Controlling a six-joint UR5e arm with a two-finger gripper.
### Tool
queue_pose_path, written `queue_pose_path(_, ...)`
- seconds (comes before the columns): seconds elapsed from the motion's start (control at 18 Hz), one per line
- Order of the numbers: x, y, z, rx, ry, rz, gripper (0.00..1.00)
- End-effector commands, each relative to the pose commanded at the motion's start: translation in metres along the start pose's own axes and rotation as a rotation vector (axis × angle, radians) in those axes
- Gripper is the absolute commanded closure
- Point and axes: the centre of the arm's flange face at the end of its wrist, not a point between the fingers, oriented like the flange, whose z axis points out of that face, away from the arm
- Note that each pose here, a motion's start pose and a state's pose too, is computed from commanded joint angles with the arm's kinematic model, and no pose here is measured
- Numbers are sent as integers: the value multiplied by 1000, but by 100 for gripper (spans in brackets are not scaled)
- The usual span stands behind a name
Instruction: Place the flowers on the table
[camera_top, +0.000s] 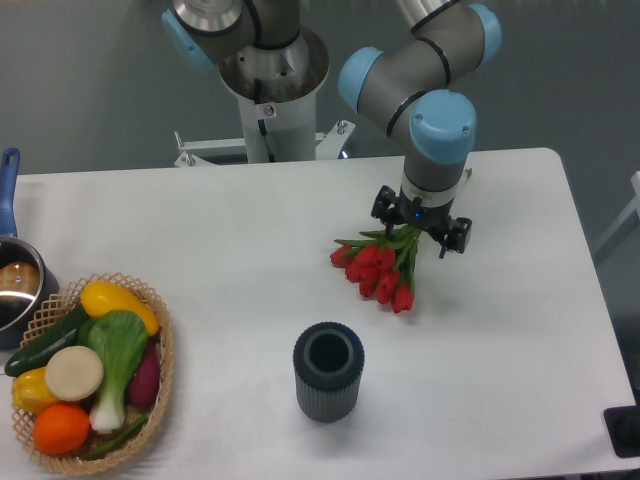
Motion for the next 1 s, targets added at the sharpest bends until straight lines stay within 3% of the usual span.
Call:
queue_pose_path(0.28,-44,36,-25,24,-79,-54,0)
queue_pose_path(0.83,-109,112,-43,17,-134,68,0)
queue_pose_path(1.0,-122,124,-44,62,-137,95,0)
